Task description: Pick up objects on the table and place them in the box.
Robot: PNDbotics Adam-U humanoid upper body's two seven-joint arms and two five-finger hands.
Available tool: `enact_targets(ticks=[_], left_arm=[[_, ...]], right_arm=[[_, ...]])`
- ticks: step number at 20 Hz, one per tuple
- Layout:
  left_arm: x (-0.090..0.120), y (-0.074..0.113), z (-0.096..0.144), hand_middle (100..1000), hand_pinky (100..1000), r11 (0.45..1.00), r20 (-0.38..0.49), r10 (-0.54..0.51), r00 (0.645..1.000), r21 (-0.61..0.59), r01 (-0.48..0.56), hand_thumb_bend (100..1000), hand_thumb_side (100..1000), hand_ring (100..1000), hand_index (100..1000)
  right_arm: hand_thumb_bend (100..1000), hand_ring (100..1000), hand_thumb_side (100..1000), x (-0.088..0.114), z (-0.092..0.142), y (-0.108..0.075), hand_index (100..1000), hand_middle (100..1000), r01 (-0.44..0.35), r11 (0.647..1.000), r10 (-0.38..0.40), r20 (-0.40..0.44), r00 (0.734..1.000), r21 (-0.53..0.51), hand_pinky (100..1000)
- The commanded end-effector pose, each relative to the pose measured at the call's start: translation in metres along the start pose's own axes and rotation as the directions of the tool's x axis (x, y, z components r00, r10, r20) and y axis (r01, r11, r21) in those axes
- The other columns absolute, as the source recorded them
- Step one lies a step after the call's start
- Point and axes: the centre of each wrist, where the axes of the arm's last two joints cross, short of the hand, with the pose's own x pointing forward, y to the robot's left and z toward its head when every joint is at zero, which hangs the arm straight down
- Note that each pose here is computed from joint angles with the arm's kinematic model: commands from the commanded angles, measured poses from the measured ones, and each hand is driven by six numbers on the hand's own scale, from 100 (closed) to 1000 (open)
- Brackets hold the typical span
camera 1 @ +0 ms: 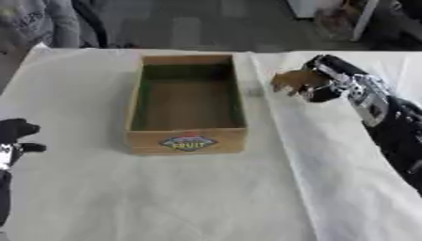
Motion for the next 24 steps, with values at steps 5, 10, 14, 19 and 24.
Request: enact_targets(ticks=[5,10,14,19,24], left_arm=[[0.007,0.004,-0.003,575,557,1.000,0.029,-0.020,0.999,-0.002,0.020,343,565,707,667],[0.007,0.000,-0.003,575,558,1.000,0.026,-0.013,1.000,-0.025,0.013,344,563,707,667],[0.007,-0.004,-0.004,575,557,0.999,0.029,0.001,1.000,-0.040,0.001,345,562,707,667],[0.009,-0.009,-0.006,575,557,0.998,0.036,0.020,0.999,-0.056,-0.018,347,561,708,667],[0.010,-0.012,-0.008,575,557,0.998,0.041,0.033,0.999,-0.063,-0.030,349,562,708,667]], right_arm=[[100,352,100,0.038,-0.005,-0.079,552,396,-0.027,0.991,0.048,0.161,0.986,-0.131,444],[100,367,100,0.074,-0.023,-0.086,567,411,-0.027,0.993,0.055,0.262,0.964,-0.112,456],[100,370,100,0.094,-0.039,-0.073,572,413,-0.026,0.998,0.039,0.285,0.958,-0.050,456],[100,379,100,0.115,-0.056,-0.043,581,422,-0.034,0.998,0.019,0.312,0.950,0.043,461],[100,396,136,0.126,-0.064,-0.013,601,438,-0.050,0.992,0.009,0.320,0.947,0.119,471]])
